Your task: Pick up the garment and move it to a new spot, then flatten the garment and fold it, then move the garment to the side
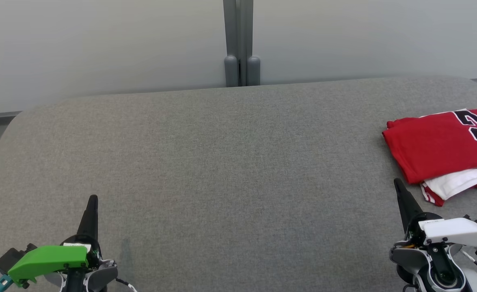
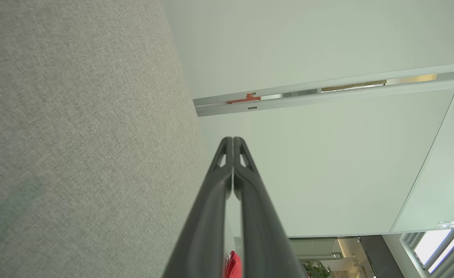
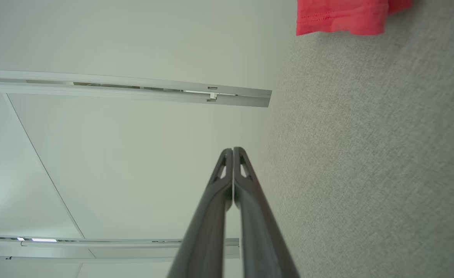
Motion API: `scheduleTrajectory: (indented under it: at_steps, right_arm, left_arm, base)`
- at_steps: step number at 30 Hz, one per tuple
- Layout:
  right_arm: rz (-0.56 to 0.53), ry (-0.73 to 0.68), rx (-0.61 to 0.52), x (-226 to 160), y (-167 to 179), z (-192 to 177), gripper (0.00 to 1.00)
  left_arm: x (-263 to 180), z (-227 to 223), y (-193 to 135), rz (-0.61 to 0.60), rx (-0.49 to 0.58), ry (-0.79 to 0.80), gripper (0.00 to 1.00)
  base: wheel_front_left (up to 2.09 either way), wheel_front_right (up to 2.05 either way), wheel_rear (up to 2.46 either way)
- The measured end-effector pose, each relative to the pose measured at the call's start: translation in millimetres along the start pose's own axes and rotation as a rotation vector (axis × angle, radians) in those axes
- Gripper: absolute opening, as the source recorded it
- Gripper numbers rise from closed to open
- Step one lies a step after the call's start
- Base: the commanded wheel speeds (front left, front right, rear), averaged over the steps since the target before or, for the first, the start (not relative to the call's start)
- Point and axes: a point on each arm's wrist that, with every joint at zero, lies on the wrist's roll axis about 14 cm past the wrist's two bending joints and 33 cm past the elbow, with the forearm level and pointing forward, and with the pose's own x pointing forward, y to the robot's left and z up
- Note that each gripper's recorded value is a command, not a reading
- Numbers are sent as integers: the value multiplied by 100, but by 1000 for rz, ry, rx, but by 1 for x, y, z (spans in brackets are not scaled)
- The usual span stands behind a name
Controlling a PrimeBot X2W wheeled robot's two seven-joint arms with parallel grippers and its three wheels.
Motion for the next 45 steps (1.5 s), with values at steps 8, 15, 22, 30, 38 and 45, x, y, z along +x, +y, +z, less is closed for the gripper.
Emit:
scheduleTrajectory:
  at_steps: [8, 15, 22, 30, 38, 45]
  right_arm:
    - [8, 0, 54, 2, 2, 2, 0]
    - [16, -3, 101, 4, 4, 4, 0]
    - [25, -3, 128, 5, 6, 5, 0]
    - [25, -4, 128, 5, 6, 5, 0]
    - [25, -4, 128, 5, 6, 5, 0]
    - [25, -4, 128, 5, 6, 5, 0]
  left_arm:
    - [3, 2, -4, -18, -49, -1, 0]
    - [4, 5, -7, -32, -89, -5, 0]
    - [7, 6, -12, -51, -116, -6, 0]
    - [7, 6, -12, -52, -116, -6, 0]
    - [7, 6, -12, -52, -116, -6, 0]
    - [7, 6, -12, -52, -116, -6, 0]
  base:
    - [0, 0, 0]
    - [0, 0, 0]
    - [0, 0, 0]
    - [0, 0, 0]
    - [0, 0, 0]
    - [0, 0, 0]
